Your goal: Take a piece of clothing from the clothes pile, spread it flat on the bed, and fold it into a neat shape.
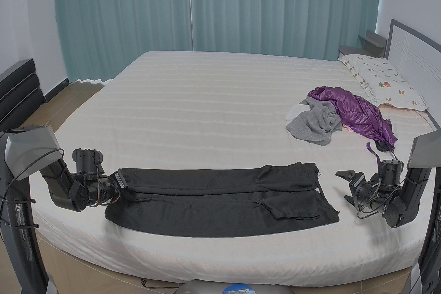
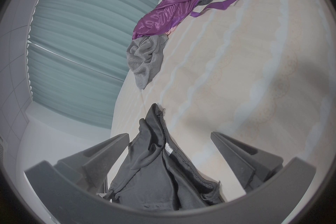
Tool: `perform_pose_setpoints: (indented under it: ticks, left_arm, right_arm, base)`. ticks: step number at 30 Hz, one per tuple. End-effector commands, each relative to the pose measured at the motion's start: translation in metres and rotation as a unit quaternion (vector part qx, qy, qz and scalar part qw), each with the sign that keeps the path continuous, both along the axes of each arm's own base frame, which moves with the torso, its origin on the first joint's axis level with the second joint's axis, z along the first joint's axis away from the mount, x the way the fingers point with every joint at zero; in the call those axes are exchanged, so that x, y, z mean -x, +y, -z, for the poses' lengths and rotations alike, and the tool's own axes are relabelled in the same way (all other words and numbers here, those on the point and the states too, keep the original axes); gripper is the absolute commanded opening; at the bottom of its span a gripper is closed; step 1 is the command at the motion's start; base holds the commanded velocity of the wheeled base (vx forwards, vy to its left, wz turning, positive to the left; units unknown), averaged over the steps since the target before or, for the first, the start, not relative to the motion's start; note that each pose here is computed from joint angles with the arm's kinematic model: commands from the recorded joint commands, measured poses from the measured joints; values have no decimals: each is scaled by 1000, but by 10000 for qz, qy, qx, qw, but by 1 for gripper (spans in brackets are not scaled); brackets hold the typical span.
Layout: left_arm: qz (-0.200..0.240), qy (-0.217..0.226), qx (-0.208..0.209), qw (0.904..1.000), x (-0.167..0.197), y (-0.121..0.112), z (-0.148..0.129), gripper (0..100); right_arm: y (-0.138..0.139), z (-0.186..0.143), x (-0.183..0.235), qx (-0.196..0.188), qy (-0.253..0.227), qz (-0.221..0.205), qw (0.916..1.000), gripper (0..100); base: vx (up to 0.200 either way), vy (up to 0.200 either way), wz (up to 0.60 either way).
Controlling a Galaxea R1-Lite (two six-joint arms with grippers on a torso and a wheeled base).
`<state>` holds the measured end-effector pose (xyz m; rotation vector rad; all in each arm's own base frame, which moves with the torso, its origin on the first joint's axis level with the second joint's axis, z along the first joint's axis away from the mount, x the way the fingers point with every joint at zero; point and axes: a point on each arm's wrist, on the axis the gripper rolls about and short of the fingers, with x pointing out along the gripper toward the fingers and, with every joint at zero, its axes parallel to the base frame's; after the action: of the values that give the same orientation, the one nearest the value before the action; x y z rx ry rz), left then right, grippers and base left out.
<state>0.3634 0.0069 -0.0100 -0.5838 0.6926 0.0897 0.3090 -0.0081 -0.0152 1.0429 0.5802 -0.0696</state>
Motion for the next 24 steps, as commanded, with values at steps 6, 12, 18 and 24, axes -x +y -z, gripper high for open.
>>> perform_pose_setpoints:
  ticks: [6, 12, 18, 24]
  left_arm:
    - [-103, -163, 146, 9997, -7, 0, -4, 0]
    - [-256, -466, 377, 9979, -14, -2, -12, 0]
    - [-238, -456, 384, 9979, -12, -4, -13, 0]
    - [-150, -521, 379, 9978, -9, -12, -20, 0]
  right_arm:
    - [1, 4, 0, -6, 53, -23, 10000, 100]
    - [3, 4, -2, -11, 32, -42, 10000, 100]
    - [3, 5, -2, -12, 47, -50, 10000, 100]
    - [3, 6, -2, -13, 62, -50, 10000, 100]
  base:
    - [-33, 0, 0]
    - [0, 0, 0]
    - [0, -167, 0]
    - [0, -200, 0]
